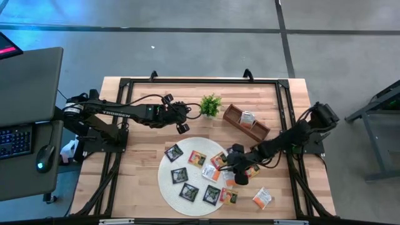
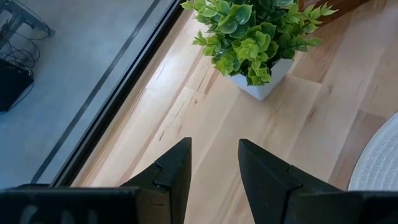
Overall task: Pick & Place Tea
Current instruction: Put the white tea bag into the middle section of the wooden organizer
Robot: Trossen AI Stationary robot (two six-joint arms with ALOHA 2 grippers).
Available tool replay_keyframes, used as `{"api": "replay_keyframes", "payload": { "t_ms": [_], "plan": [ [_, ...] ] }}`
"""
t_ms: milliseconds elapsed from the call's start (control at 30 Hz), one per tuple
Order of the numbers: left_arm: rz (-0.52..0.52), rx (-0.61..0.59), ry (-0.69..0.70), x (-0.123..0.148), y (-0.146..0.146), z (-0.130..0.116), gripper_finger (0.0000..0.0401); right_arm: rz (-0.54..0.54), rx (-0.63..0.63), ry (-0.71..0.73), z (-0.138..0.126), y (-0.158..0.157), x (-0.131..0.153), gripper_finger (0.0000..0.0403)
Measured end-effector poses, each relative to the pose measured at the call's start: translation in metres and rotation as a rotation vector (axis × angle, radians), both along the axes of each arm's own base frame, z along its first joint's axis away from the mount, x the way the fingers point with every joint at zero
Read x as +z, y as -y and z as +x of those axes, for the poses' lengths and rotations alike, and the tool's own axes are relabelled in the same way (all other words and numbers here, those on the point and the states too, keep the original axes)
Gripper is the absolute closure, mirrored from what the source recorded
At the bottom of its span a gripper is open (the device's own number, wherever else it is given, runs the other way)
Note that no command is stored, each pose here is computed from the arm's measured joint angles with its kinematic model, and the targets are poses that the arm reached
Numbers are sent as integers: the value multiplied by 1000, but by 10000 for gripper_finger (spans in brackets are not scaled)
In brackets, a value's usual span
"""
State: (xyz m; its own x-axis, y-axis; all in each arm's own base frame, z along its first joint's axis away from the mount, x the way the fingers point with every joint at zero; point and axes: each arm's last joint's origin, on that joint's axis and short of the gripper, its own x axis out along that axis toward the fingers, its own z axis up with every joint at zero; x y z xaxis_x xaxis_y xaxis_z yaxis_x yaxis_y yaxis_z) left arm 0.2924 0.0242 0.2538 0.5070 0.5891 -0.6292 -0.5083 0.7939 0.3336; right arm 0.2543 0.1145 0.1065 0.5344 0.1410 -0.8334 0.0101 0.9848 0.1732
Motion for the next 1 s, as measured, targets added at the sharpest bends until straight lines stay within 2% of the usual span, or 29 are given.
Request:
{"api": "replay_keyframes", "payload": {
  "t_ms": [200, 367, 533, 767, 833, 1000],
  "plan": [
    [4, 3, 0, 0, 0, 0, 272, 18, 26, -9, -1, -1, 0, 392],
    [6, 3, -1, 0, 0, 0, 272, 11, 33, 28, -1, 0, 8, 389],
    [7, 2, -2, 0, 0, 0, 272, -15, 28, 116, -6, 6, 36, 397],
    [8, 2, -11, 0, 0, -1, 272, -144, -45, 120, -27, 20, 63, 400],
    [10, 4, -10, 0, 0, -1, 272, -234, -78, 94, -34, 26, 66, 401],
    [46, 26, -15, 0, -1, -1, 272, -611, -313, 168, -48, 45, 80, 402]
  ]
}}
